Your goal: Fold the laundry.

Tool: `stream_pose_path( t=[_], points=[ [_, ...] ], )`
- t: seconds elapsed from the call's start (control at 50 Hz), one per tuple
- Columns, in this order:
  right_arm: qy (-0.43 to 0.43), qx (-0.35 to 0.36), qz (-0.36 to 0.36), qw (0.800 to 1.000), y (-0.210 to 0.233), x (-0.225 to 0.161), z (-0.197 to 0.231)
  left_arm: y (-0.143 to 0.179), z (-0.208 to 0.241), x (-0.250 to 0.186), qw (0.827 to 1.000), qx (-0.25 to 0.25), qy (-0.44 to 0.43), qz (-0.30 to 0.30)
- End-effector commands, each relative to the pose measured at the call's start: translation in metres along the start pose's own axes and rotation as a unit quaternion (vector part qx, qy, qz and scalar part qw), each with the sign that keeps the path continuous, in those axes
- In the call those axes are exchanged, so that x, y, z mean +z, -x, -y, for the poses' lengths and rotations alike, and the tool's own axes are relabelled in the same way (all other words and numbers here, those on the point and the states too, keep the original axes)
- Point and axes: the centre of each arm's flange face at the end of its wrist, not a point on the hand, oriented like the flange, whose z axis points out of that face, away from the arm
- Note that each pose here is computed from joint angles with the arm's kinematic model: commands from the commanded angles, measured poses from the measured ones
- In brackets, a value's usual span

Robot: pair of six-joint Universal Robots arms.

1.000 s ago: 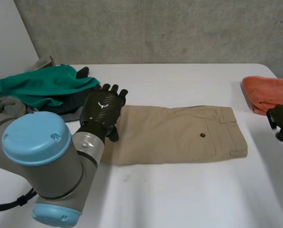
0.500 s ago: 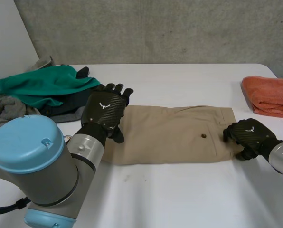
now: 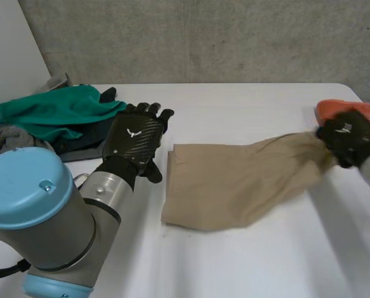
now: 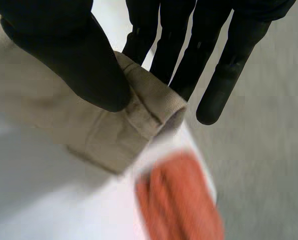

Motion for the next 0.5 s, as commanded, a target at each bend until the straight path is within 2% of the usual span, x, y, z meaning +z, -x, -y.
stream_pose_path(
  t=[0.02,0.06,0.08,0.16,0.28,0.36,0.38,0.4,0.44,0.46,0.5],
  points=[
    [-0.221,-0.071,0.103,0.967,0.097,-0.018,0.111,0.010,0.009,0.001,1.000,-0.003,-0.013,0.016],
    [-0.251,-0.082,0.132,0.956,0.120,-0.024,0.119,0.018,0.013,0.002,0.999,-0.004,-0.019,0.028],
    [-0.280,-0.094,0.167,0.941,0.146,-0.032,0.125,0.021,0.014,0.003,0.999,-0.005,-0.020,0.032],
    [-0.303,-0.116,0.243,0.914,0.199,-0.045,0.120,0.032,0.017,0.006,0.998,-0.014,-0.025,0.048],
    [-0.299,-0.105,0.254,0.914,0.204,-0.050,0.122,0.043,0.025,0.014,0.997,-0.031,-0.040,0.063],
    [-0.284,-0.010,0.228,0.931,0.166,-0.047,0.137,0.047,0.036,0.023,0.995,-0.033,-0.060,0.068],
    [-0.274,0.055,0.210,0.937,0.139,-0.042,0.140,0.046,0.040,0.025,0.995,-0.034,-0.066,0.067],
    [-0.269,0.090,0.199,0.938,0.125,-0.040,0.142,0.046,0.042,0.028,0.995,-0.034,-0.069,0.066],
    [-0.257,0.162,0.185,0.934,0.101,-0.035,0.141,0.040,0.041,0.037,0.995,-0.035,-0.070,0.059],
    [-0.248,0.226,0.181,0.924,0.085,-0.030,0.141,0.036,0.039,0.041,0.996,-0.035,-0.068,0.053],
    [-0.237,0.283,0.179,0.912,0.072,-0.026,0.139,0.017,0.038,0.050,0.997,-0.037,-0.069,0.026]
  ],
)
